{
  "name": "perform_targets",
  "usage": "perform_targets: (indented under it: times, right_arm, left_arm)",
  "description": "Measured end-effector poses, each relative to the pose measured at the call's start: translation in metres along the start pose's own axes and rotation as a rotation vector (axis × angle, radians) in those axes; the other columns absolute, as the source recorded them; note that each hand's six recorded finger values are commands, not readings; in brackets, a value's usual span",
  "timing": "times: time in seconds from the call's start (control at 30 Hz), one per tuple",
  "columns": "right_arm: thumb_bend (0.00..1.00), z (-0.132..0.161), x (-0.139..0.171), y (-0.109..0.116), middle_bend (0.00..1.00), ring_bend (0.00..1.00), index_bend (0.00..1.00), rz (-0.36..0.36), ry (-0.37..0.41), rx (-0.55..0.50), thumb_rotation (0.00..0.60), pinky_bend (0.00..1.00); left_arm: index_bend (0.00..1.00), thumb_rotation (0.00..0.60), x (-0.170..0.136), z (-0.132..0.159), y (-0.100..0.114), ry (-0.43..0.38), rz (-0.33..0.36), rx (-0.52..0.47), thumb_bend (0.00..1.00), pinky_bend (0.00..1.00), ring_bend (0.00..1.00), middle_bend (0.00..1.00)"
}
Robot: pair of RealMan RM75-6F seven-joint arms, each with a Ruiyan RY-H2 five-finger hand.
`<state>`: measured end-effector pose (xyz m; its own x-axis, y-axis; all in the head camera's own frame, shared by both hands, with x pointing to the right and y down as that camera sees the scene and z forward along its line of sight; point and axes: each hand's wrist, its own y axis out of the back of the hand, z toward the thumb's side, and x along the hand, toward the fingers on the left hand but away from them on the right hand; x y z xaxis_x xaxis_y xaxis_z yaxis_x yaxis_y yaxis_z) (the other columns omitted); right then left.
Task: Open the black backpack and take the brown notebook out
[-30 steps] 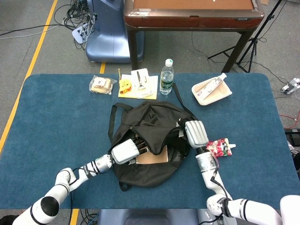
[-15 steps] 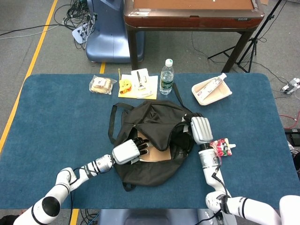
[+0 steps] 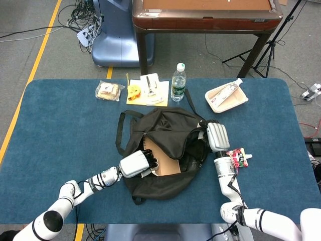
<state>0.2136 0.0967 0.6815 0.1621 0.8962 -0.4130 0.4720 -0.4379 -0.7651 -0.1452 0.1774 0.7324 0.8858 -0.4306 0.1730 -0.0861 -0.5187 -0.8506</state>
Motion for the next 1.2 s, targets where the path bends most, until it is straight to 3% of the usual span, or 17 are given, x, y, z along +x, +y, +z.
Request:
perform_targets:
  times: [0.17, 0.77, 1.0, 1.2]
  right_arm:
    - [0.97, -0.002, 0.000, -0.001, 0.50, 0.41, 0.77, 0.011, -0.002, 0.005, 0.600, 0.33]
    - [0.97, -0.014, 0.004, -0.002, 0.50, 0.41, 0.77, 0.022, 0.005, 0.031, 0.600, 0.33]
    - [0.97, -0.018, 0.008, -0.006, 0.50, 0.41, 0.77, 0.042, 0.020, 0.036, 0.600, 0.33]
    - [0.97, -0.015, 0.017, -0.012, 0.49, 0.41, 0.77, 0.076, 0.064, 0.058, 0.600, 0.33]
  left_arm:
    - [0.62, 0.600, -0.003, 0.002, 0.012, 0.003, 0.065, -0.064, 0.50, 0.39, 0.49, 0.62]
    - [0.64, 0.600, -0.016, 0.015, 0.064, 0.019, 0.270, -0.348, 0.50, 0.40, 0.49, 0.65]
    - [0.64, 0.600, -0.030, 0.014, 0.099, 0.052, 0.335, -0.407, 0.50, 0.40, 0.49, 0.65]
    - [0.64, 0.600, -0.050, 0.000, 0.140, 0.116, 0.408, -0.390, 0.50, 0.40, 0.50, 0.66]
